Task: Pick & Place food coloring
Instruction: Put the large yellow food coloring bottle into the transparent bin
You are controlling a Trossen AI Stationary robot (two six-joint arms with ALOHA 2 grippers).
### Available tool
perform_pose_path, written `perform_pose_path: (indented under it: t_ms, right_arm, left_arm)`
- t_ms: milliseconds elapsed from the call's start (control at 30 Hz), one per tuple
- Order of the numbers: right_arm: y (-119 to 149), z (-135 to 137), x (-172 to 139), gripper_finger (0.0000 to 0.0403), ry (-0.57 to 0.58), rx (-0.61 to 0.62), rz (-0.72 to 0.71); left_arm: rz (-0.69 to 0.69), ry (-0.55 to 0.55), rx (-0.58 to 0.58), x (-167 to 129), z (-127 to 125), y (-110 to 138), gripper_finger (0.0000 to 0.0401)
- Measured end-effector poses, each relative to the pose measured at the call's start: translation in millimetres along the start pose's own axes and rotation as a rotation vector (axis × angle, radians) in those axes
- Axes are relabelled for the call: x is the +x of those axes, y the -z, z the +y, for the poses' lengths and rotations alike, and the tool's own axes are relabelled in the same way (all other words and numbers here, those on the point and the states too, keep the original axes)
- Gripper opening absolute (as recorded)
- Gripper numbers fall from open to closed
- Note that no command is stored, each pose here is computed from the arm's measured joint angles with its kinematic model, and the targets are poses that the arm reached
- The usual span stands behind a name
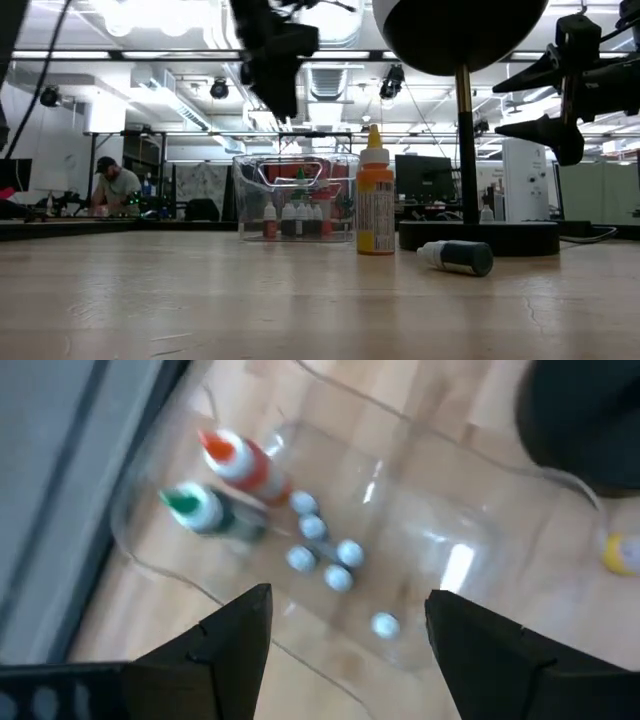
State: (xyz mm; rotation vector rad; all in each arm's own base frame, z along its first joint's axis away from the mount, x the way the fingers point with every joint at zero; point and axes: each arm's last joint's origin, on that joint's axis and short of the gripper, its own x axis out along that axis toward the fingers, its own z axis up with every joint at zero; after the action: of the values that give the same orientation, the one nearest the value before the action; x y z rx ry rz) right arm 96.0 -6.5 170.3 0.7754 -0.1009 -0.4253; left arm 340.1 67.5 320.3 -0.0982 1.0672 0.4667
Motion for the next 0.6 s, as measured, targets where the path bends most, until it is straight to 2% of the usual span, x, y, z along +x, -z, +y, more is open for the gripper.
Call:
perform_pose_path:
  t_ms: [367, 467, 600]
  right_arm:
    - [0, 0, 0, 0.0302, 0.002, -0.001, 0.002]
    - [0, 0, 0, 0.0302, 0.002, -0.001, 0.002]
    - [0, 0, 0, 0.0302, 0.001, -0.001, 0.002]
  left_arm:
    - [-0.119, 0.15, -0.249, -24, -4, 105, 0.0234]
    - [-0.146, 0.181, -0.282, -34, -4, 122, 0.0234]
    - [-0.172, 0.204, -0.284, -43, -2, 133, 0.0234]
